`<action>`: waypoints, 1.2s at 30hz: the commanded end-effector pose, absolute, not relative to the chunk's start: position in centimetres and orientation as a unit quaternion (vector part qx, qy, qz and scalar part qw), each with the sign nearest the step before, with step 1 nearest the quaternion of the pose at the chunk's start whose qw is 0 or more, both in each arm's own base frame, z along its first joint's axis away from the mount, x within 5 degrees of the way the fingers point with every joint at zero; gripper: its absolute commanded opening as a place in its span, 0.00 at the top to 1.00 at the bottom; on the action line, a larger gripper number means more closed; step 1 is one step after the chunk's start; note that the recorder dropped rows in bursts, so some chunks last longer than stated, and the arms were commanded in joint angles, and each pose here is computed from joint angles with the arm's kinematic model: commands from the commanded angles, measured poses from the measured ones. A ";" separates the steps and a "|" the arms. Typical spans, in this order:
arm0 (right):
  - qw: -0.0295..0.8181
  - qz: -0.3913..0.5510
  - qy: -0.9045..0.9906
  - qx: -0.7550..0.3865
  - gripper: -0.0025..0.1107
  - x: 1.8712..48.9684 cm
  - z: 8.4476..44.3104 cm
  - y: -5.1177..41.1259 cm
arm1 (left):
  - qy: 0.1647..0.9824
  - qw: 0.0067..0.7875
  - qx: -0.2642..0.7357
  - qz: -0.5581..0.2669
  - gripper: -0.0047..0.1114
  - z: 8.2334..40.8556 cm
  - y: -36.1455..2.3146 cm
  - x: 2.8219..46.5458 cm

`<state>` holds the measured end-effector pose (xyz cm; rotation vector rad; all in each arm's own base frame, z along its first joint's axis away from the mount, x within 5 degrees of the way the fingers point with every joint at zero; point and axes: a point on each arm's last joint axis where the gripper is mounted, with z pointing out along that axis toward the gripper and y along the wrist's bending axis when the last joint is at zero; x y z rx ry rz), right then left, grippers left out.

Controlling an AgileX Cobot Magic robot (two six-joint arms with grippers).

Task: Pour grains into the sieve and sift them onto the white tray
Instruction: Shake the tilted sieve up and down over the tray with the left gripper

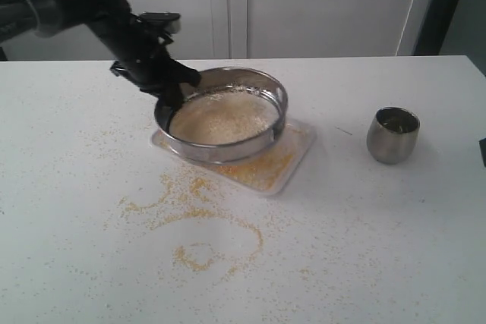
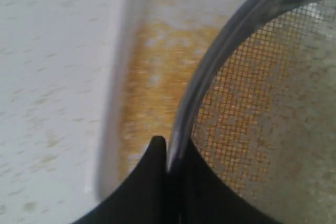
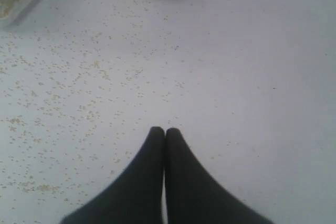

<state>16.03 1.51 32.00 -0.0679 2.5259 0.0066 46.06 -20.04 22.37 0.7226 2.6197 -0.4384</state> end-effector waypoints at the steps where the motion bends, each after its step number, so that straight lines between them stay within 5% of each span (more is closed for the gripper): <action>1: 0.307 0.002 0.951 -0.027 0.98 16.0 32.1 1.5 | 0.945 0.211 0.229 -0.103 0.96 23.6 -19.8 45.9; 4: 0.307 0.002 0.951 -0.027 0.98 16.0 32.1 1.5 | 0.957 0.207 0.155 -0.134 0.96 24.0 -17.8 46.6; 8: 0.307 0.002 0.951 -0.027 0.98 16.0 32.1 1.5 | 0.942 0.192 0.204 -0.185 0.96 23.8 -18.9 46.1; 36: 0.307 0.002 0.951 -0.027 0.98 16.0 32.1 1.5 | 0.941 0.172 0.235 -0.171 0.96 23.6 -19.5 45.4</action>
